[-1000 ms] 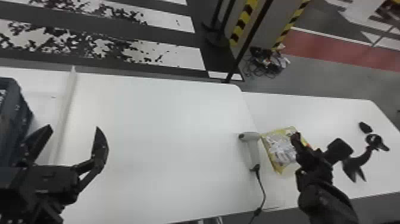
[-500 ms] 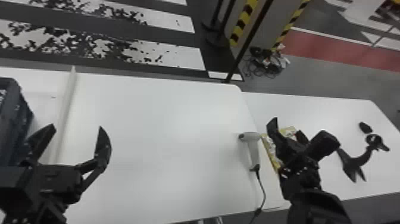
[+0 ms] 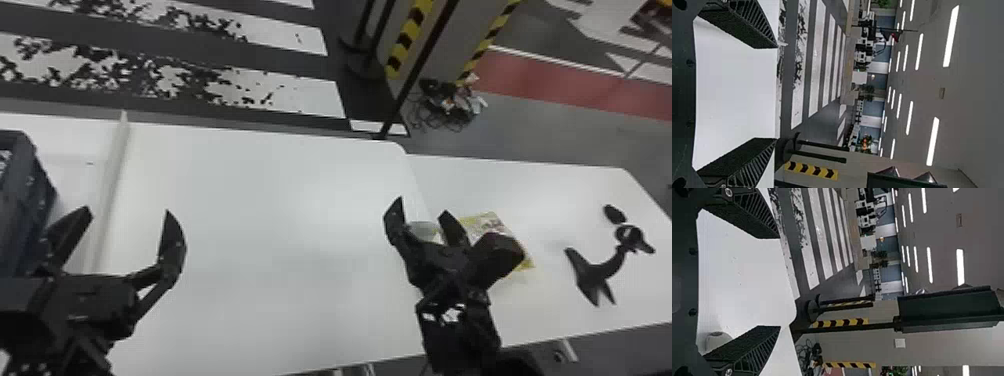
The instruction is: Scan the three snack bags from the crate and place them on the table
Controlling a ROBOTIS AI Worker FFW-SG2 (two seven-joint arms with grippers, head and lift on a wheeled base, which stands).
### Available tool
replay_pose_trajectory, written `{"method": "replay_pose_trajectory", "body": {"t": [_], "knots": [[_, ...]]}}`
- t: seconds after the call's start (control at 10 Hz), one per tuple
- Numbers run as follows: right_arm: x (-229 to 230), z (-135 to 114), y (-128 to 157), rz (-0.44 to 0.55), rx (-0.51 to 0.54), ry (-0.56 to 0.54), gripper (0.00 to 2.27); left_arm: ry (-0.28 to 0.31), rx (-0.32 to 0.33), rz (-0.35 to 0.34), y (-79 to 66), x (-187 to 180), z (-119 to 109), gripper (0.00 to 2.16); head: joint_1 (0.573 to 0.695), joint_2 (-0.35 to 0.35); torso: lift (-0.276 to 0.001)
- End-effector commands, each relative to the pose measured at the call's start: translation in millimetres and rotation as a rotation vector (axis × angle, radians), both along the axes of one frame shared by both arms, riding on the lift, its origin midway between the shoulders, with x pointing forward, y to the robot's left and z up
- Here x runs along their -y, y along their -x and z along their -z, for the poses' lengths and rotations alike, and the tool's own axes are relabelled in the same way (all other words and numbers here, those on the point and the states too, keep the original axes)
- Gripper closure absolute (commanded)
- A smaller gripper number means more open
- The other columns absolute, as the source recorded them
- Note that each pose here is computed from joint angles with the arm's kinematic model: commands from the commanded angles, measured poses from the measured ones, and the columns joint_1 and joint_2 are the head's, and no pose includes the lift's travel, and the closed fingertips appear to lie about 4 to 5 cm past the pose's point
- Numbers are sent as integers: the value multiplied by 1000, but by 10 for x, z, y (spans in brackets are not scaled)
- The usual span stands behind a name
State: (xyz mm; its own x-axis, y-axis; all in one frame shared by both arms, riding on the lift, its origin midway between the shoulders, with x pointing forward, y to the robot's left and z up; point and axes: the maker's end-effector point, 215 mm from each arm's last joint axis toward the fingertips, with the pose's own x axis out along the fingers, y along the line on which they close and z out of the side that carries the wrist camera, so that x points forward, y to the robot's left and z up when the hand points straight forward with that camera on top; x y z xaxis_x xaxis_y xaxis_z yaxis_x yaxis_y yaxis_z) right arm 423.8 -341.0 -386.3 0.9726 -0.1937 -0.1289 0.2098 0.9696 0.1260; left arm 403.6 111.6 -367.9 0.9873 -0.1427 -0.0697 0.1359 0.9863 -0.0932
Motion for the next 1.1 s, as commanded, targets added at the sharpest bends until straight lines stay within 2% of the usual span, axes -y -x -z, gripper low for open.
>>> {"method": "replay_pose_trajectory", "body": {"t": [0.0,0.3,0.6,0.7,1.0], "knots": [[-449,-9,67,-63,24,13,73,-2,-2,-2,-7,-19,11,19,695,-308,-62],[-867,71,228,-109,43,3,76,-9,-10,-9,17,-84,56,19,695,-221,-62],[-906,151,344,-100,68,5,76,-15,-10,-16,44,-144,130,19,695,-181,-62],[-899,142,341,-99,70,6,76,-13,-4,-18,46,-153,100,19,695,-180,-62],[-858,109,332,-93,78,11,76,-26,43,-71,-27,-486,-266,43,695,-167,-62]]}}
